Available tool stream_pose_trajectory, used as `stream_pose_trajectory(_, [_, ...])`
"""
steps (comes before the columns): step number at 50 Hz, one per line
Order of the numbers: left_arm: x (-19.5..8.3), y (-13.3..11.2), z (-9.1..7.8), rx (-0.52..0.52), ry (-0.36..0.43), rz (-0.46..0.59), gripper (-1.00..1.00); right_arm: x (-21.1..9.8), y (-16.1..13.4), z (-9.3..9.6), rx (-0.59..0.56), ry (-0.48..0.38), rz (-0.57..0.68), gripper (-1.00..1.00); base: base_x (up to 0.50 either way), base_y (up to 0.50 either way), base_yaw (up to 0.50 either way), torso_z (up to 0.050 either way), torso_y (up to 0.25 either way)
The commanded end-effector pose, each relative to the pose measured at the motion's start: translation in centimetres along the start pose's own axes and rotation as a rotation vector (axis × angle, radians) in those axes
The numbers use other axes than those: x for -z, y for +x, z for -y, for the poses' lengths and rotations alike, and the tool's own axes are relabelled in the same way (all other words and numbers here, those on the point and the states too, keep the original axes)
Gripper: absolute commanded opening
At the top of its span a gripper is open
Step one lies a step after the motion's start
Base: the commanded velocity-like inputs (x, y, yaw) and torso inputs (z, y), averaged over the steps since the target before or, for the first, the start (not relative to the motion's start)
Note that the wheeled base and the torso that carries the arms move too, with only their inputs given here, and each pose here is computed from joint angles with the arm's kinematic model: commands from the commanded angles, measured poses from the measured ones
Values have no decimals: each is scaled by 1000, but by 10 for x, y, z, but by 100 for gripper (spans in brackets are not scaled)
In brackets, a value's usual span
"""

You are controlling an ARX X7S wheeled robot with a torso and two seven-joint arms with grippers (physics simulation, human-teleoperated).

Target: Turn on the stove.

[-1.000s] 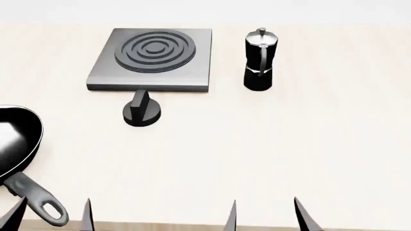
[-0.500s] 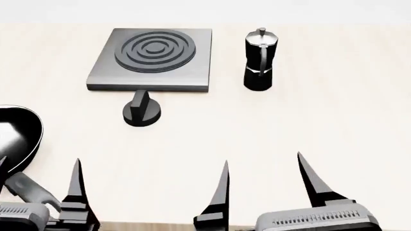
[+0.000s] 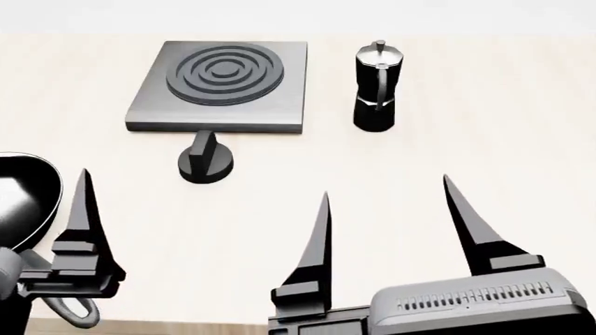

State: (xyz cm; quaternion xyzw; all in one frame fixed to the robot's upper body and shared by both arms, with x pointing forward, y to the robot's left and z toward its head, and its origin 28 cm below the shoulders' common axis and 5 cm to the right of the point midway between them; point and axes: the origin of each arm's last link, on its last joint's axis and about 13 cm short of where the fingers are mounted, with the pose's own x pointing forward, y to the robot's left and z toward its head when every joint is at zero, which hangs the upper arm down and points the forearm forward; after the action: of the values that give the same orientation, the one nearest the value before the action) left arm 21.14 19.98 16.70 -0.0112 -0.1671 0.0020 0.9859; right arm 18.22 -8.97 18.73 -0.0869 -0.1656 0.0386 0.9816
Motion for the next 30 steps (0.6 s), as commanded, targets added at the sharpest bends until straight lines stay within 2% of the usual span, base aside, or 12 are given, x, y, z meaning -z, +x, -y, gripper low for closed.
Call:
stream_pose_trajectory(1, [-13,1,1,9,-18,51,100,-8,1,1,-7,-24,29,100,0,0,0,0,0])
stream_pose_trajectory(6, [-15,0,0,2,-16,58,100,-6,1,0,-5,-21,18,100,0,0,0,0,0])
stream_pose_trajectory(7, [-16,0,0,13,-50,54,100,-6,1,0,-16,-25,7,100,0,0,0,0,0])
stream_pose_trajectory(11, [-15,0,0,6,-21,53,100,-6,1,1,1,-33,7,100,0,0,0,0,0])
stream_pose_trajectory(15, [-14,0,0,9,-37,43,100,-6,0,0,-7,-51,7,100,0,0,0,0,0])
stream_pose_trajectory(30, [-12,0,-1,-1,-21,39,100,-6,1,-1,-6,-59,6,100,0,78,0,0,0])
